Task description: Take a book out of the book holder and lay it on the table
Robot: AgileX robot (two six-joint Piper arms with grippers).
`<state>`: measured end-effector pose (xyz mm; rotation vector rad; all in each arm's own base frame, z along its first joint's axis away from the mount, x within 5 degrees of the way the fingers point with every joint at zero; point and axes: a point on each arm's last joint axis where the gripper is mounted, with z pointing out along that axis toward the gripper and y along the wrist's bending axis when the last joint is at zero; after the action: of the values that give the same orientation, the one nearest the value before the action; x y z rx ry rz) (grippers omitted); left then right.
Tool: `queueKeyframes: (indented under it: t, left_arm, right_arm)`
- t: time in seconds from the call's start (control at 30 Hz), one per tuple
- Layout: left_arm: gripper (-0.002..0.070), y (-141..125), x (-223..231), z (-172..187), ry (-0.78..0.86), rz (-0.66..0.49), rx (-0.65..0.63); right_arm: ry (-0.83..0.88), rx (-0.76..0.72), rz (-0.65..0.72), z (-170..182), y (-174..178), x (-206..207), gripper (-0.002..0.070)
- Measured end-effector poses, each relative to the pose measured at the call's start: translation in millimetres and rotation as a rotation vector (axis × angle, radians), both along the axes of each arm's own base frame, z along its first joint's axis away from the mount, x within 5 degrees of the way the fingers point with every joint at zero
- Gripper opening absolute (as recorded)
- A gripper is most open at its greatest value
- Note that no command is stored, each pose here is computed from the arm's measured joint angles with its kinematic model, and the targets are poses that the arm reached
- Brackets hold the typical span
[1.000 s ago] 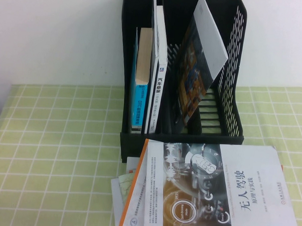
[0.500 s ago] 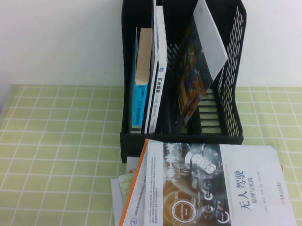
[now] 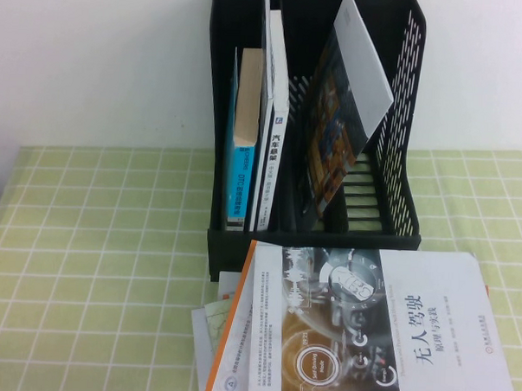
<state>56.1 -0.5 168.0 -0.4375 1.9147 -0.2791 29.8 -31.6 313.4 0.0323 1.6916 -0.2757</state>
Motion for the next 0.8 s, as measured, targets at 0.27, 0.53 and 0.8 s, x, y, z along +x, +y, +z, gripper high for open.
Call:
queueKeyframes:
  t: [0.27,0.53,0.8]
  left_arm:
    - [-0.0003,0,0,0,0.0,0.0,0.0]
    - [-0.0003,0,0,0,0.0,0.0,0.0]
    - [-0.0003,0,0,0,0.0,0.0,0.0]
  right_arm:
    - [-0.04,0.175,0.043,-14,6,-1,-0.0002]
    - [0.04,0.258,0.192,-70,25,21,-0.0001]
    - [0.112,0.063,0.233,-106,31,27,-0.0001]
